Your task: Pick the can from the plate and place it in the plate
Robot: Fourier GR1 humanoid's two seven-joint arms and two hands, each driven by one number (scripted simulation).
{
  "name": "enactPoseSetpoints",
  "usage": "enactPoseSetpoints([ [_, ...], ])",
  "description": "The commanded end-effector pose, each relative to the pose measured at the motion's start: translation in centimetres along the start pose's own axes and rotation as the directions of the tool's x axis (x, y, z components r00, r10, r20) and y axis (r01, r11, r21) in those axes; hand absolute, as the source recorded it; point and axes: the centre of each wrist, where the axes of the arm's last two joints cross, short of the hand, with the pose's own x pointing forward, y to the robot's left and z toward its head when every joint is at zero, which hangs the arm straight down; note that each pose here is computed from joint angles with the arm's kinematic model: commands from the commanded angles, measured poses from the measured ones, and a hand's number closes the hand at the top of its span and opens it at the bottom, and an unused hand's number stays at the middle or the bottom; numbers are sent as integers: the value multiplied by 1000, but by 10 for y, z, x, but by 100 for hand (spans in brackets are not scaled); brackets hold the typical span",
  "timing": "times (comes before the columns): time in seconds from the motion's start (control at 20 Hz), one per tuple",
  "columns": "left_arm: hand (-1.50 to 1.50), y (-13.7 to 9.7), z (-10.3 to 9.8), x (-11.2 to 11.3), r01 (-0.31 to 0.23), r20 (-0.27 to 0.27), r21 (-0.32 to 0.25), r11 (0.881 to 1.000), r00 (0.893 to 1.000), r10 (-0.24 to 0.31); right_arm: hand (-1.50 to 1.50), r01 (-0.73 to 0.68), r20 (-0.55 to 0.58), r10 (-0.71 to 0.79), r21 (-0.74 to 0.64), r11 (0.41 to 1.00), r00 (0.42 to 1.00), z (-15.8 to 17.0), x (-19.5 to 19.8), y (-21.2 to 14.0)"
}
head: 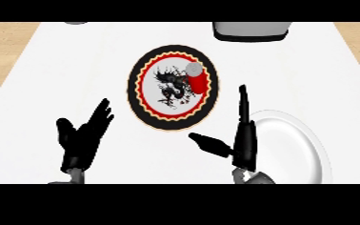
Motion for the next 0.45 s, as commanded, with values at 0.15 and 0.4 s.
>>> enactPoseSetpoints([
  [0.15,0,6,6,1,-14,-42,-22,1000,999,13,-150,-51,-7,51,26,998,999,48,-1,-8],
  [0.4,0,-17,-16,14,-8,-29,6,1000,1000,8,-150,-76,-26,77,39,996,997,51,1,-9],
])
